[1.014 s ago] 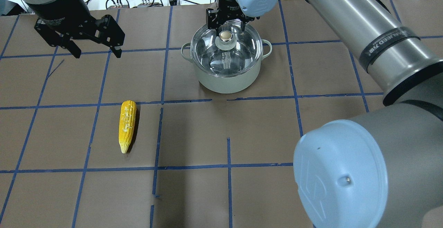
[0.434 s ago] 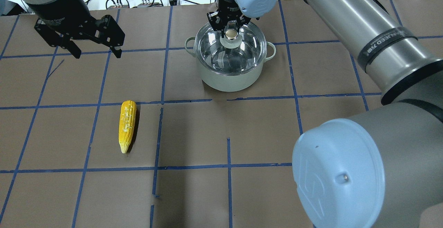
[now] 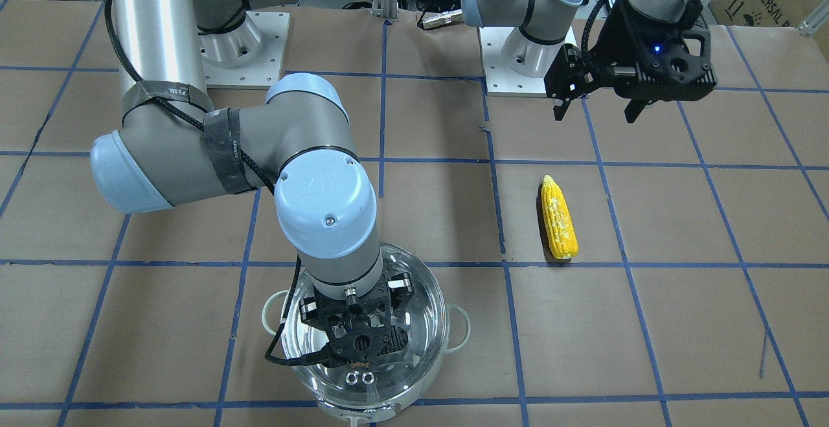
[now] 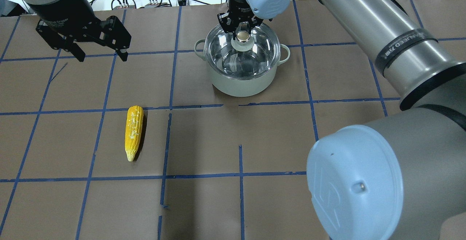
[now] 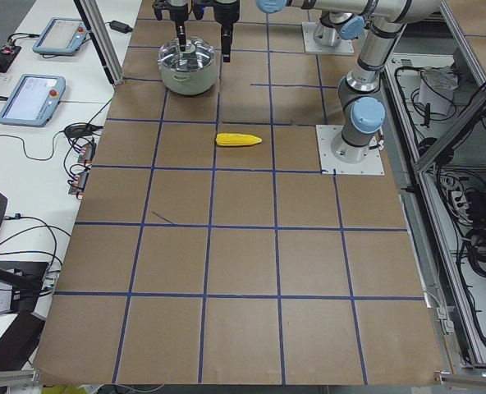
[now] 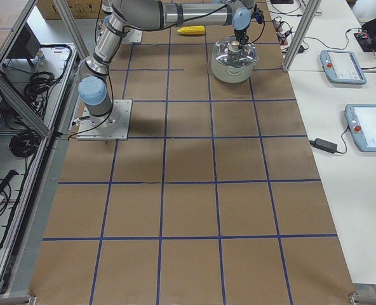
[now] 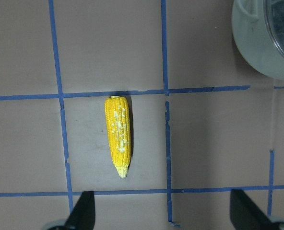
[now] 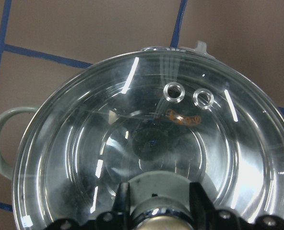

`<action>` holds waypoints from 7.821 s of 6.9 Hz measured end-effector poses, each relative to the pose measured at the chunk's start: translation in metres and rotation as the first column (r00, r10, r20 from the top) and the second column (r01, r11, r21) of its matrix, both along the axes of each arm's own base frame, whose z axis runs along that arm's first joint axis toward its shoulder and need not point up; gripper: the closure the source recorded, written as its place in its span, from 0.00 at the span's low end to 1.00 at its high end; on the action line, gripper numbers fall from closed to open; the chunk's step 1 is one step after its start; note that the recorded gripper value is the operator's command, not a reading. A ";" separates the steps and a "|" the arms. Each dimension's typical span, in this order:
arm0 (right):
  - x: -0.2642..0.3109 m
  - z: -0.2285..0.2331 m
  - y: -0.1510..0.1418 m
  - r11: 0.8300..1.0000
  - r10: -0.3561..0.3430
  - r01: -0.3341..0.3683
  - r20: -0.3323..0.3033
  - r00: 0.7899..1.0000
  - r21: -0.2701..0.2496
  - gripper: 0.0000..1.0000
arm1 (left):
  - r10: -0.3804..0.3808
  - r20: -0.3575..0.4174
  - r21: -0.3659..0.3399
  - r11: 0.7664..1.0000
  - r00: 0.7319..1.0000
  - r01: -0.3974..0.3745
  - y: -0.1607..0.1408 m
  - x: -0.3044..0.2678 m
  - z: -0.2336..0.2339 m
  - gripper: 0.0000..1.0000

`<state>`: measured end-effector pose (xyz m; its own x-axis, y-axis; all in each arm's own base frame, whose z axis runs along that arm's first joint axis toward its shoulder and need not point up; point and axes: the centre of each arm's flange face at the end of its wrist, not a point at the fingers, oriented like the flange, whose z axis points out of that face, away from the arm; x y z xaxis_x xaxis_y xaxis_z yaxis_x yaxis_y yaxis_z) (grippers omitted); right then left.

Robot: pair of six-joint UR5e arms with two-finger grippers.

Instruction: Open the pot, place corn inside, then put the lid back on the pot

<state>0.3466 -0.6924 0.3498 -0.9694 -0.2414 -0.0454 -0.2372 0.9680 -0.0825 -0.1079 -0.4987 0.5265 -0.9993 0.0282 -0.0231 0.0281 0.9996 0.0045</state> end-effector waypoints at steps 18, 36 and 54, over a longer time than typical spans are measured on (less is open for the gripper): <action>-0.056 0.079 0.007 0.997 0.069 -0.066 -0.066 0.995 0.035 0.78 | 0.030 -0.021 0.101 0.994 0.999 -0.028 -0.047 0.046 -0.062 0.00; -0.206 0.143 0.185 0.998 -0.017 0.021 -0.066 0.998 0.059 0.75 | -0.001 -0.054 0.117 0.993 0.999 0.008 -0.041 0.093 -0.309 0.81; -0.204 0.160 0.200 0.991 -0.033 0.042 -0.071 0.997 0.127 0.75 | -0.107 -0.098 -0.005 0.994 0.989 0.107 -0.208 -0.172 -0.127 0.00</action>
<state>0.1423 -0.4927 0.5094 -0.9796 -0.2011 -0.0064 -0.2011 0.9778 0.0580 -0.2796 -0.7067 0.3994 -0.9880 0.1350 0.0748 0.1351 0.9908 -0.0036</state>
